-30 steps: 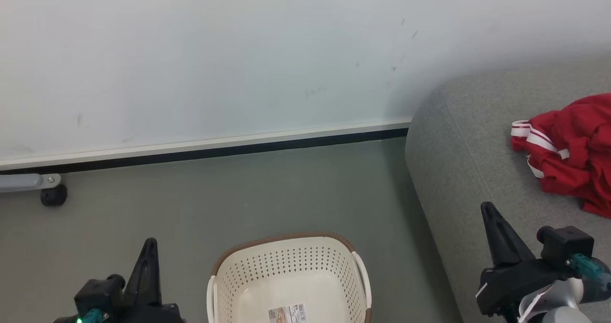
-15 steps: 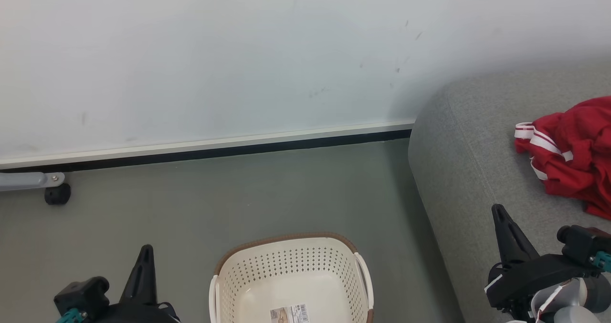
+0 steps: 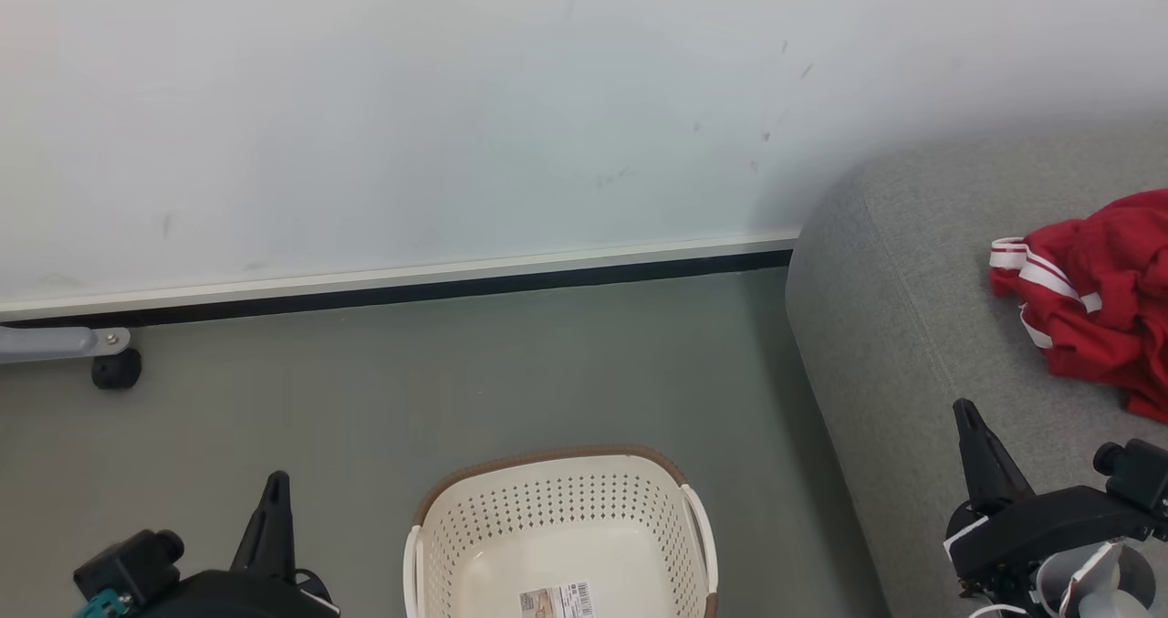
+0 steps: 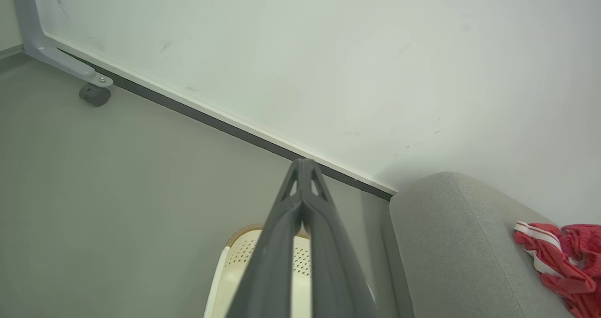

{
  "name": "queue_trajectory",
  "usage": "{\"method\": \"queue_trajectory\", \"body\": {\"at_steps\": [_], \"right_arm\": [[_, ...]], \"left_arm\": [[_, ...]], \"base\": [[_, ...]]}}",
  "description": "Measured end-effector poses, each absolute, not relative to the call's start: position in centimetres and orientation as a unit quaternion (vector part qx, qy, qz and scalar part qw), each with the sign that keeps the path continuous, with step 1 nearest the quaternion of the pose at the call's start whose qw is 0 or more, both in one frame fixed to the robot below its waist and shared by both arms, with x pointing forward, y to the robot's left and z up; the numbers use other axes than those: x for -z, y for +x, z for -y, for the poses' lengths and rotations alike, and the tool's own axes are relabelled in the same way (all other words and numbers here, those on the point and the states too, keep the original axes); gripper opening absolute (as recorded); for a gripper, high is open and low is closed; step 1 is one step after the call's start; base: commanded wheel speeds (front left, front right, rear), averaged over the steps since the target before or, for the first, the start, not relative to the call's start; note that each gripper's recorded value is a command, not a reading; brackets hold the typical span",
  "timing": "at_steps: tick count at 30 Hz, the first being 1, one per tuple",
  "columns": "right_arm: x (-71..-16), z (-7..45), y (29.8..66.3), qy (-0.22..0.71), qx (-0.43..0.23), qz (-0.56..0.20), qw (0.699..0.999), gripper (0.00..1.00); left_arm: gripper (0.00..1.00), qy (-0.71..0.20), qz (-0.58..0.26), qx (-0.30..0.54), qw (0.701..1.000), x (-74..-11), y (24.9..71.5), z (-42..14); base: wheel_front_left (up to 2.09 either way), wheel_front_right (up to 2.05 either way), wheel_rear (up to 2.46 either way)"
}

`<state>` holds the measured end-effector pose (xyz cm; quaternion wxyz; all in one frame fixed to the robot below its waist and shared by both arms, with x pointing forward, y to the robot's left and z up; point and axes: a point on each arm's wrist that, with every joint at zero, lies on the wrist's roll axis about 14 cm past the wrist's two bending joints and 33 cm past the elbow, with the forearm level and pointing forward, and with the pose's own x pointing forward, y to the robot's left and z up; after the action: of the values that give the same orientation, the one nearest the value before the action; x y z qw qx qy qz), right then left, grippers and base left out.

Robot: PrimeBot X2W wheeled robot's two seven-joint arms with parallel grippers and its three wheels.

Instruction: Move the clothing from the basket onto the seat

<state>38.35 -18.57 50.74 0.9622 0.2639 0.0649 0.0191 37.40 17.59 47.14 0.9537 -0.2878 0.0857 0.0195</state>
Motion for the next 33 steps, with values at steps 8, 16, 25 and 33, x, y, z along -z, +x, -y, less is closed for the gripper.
{"method": "queue_trajectory", "body": {"at_steps": [8,16,25,33], "right_arm": [[-50.4,18.8,38.4,0.330,-0.013,-0.068,0.941,0.00],[-50.0,18.9,38.5,0.388,-0.006,-0.071,0.919,0.00],[-49.7,19.1,38.5,0.452,0.001,-0.068,0.889,0.00],[-49.6,19.4,38.5,0.507,0.006,-0.063,0.860,0.00]], "left_arm": [[0.00,-0.348,-0.093,-0.024,0.933,-46.9,37.4,-17.8],[0.00,-0.405,-0.097,-0.030,0.909,-46.5,37.2,-18.0],[0.00,-0.467,-0.092,-0.029,0.879,-46.8,37.5,-18.0],[0.00,-0.517,-0.088,-0.033,0.851,-46.7,37.5,-18.3]], "base": [[0.00,0.00,0.00],[0.00,0.00,0.00],[0.00,0.00,0.00],[0.00,0.00,0.00]]}}
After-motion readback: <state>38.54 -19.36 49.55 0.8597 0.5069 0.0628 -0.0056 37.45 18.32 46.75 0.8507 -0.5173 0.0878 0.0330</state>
